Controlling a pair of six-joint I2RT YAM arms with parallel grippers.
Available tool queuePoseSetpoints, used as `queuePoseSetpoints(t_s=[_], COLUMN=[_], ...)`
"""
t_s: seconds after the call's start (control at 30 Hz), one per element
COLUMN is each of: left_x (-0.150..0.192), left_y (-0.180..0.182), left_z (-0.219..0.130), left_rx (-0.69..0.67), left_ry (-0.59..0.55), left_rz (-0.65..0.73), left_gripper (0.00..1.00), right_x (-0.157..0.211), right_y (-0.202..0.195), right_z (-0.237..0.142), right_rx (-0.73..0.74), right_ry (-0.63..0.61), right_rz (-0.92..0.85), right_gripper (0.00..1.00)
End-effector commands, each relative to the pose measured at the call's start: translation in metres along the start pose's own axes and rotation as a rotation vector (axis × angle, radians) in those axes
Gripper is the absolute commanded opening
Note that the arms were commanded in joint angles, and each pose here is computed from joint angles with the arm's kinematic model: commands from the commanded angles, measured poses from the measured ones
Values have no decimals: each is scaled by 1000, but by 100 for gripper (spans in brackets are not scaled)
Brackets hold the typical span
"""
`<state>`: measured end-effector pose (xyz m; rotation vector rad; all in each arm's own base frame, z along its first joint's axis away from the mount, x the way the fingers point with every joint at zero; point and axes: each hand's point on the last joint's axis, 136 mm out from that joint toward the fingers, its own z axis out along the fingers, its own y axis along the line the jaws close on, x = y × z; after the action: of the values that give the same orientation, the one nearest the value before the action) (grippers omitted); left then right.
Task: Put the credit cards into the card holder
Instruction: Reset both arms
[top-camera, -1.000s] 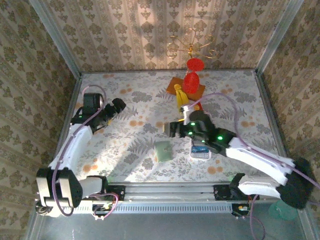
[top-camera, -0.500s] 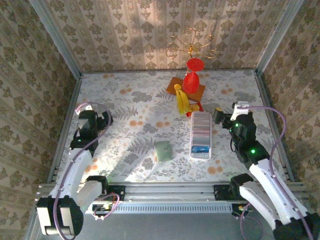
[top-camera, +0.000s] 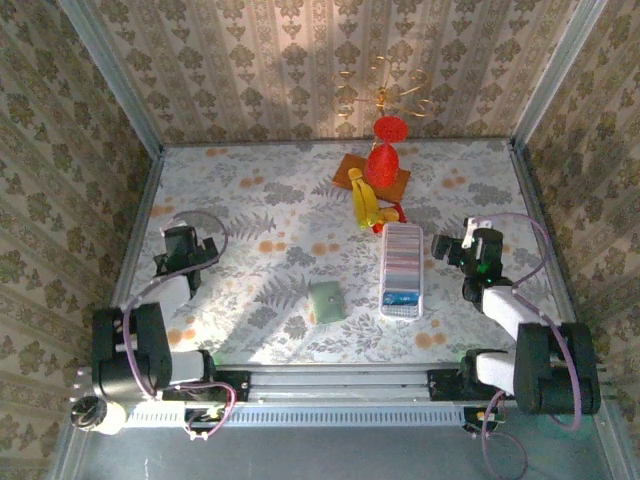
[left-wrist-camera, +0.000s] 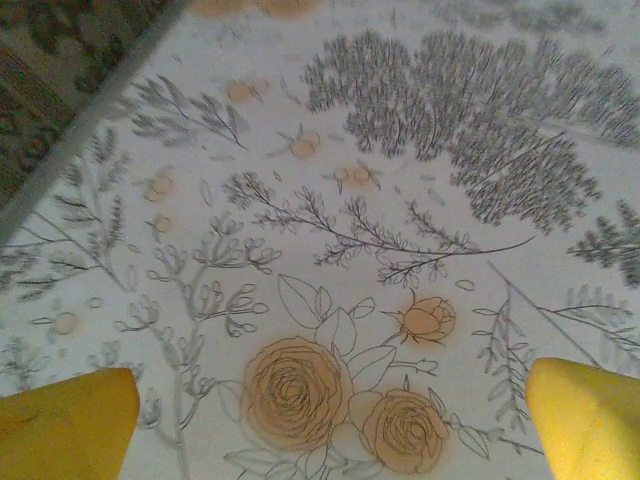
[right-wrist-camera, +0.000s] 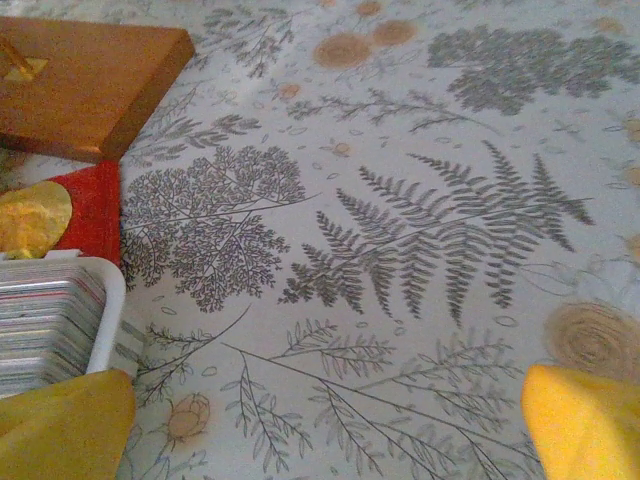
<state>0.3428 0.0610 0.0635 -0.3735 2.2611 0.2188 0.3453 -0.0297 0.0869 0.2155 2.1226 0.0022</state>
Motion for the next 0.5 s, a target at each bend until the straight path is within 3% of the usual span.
queuePoseSetpoints(t_s=[0.0,0.07,0.2,0.33,0.4,0.43,0.47], left_x=[-57,-68,-66,-53,-45,-49,-49], left_y=[-23,-35,-47,-63,-66,-65,-55], left_z=[11,17,18,-13,-13,-15,-7], left_rx=[108,172,240,363,345,337,274], left_ry=[-176,-242,-218,-417,-510,-533,-465], left_rz=[40,57,87,151,177,170,137], left_gripper=[100,100,100,100,100,100,100], right_x=[-47,-53,-44,-34,-36,-33,-31], right_y=[20,22,37,41,39,35,36], right_z=[14,26,40,36,37,40,41], right_rx=[-98,-111,-151,-146,-137,-106,-100], right_ry=[-140,-163,-133,-176,-242,-185,-185], right_rz=[-46,-25,-76,-113,-101,-98,-103], right_gripper=[100,100,100,100,100,100,100])
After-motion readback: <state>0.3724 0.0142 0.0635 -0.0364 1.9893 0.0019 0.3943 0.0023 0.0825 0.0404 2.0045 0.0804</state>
